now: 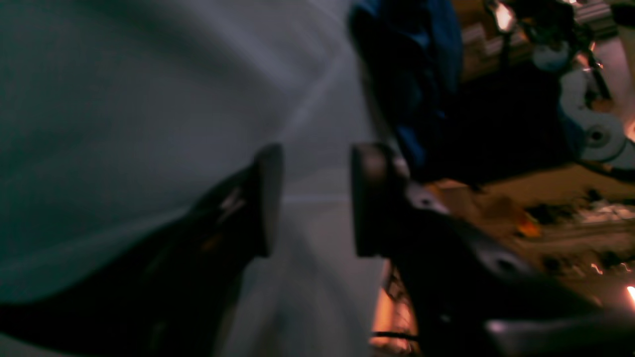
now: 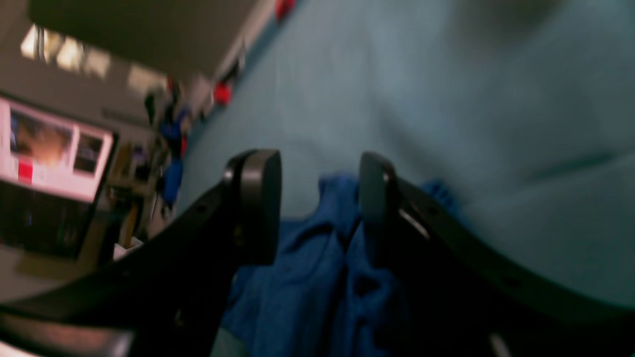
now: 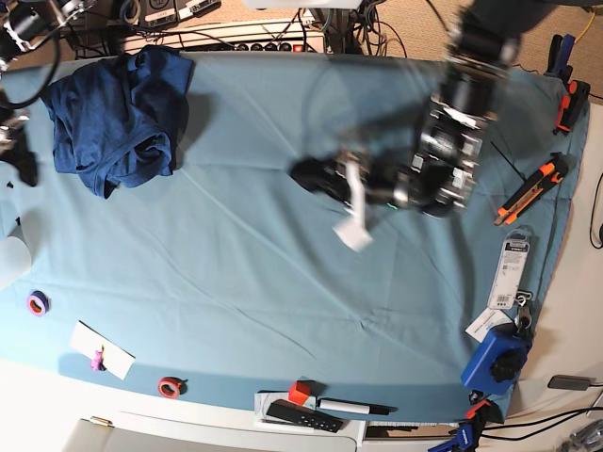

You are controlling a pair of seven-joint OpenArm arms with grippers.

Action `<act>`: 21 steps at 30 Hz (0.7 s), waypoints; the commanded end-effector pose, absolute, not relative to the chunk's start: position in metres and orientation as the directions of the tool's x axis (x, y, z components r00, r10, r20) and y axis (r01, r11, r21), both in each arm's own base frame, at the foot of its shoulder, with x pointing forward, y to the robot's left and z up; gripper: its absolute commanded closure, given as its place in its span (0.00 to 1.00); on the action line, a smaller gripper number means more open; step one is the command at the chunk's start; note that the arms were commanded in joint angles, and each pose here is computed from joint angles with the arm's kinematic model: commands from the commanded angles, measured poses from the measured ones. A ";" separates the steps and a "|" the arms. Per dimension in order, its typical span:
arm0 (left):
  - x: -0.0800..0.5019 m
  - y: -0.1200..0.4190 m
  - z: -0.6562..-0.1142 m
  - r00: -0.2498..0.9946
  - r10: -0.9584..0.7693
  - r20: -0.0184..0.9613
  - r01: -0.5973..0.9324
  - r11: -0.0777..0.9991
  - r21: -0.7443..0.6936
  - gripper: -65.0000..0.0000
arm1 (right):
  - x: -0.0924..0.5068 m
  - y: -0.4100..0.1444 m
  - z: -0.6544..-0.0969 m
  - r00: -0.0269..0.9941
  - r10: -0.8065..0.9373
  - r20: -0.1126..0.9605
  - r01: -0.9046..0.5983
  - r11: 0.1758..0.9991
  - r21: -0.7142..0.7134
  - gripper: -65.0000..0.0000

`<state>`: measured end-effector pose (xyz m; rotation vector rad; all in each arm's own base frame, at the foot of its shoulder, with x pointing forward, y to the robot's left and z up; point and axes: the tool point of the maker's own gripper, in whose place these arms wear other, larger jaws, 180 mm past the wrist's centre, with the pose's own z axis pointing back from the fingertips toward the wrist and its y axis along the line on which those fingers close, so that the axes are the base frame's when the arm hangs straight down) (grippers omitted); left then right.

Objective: Layout the t-shirt on the table in an organized manner, then fold the t-shirt properly

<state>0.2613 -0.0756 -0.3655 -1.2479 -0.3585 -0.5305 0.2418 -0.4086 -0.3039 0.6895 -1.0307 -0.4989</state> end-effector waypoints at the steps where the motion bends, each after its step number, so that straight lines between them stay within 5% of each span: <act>1: 0.264 -0.094 -0.345 0.809 -0.156 0.567 0.587 0.156 -0.794 0.52 | 0.250 -0.410 -0.289 0.420 -0.651 0.633 0.019 0.703 0.710 0.60; 11: 0.219 -0.206 -0.332 0.657 -0.338 0.674 0.729 0.055 -0.683 0.46 | 0.255 -0.382 -0.311 0.494 -0.641 0.587 0.006 0.678 0.735 0.60; 21: 0.188 -0.237 -0.332 0.609 -0.413 0.677 0.749 0.020 -0.662 0.46 | 0.243 -0.382 -0.323 0.523 -0.636 0.567 0.041 0.684 0.729 0.60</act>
